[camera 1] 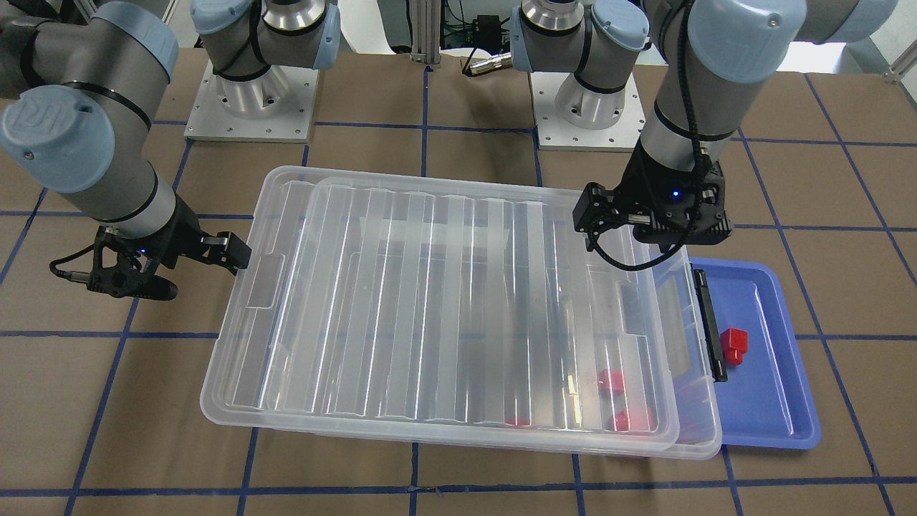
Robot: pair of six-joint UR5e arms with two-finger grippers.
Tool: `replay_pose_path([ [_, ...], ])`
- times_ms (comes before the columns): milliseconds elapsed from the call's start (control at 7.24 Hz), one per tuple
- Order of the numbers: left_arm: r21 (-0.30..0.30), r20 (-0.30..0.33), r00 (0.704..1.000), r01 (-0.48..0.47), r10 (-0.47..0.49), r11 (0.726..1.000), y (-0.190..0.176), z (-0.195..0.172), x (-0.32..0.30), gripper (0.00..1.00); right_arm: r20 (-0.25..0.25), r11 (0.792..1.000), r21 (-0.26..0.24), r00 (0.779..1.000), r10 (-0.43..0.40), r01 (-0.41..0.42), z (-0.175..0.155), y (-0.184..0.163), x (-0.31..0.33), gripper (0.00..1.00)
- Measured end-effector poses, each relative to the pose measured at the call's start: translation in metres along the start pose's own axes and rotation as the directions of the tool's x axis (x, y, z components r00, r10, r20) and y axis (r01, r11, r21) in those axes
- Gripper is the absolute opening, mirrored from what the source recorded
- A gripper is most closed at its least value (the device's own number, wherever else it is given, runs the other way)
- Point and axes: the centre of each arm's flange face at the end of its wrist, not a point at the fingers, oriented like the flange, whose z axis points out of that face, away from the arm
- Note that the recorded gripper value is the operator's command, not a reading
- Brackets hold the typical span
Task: Place red block in blue tray from box
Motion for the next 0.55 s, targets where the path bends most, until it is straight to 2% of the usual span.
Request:
replay_pose_path([
  [553, 0.019, 0.011, 1.0, -0.01, 0.01, 1.0, 0.0052, -0.0098, 0.0137, 1.0, 0.046, 1.0, -0.007, 0.999, -0.004, 0.004, 0.0027, 0.0002, -0.0074, 1.0],
])
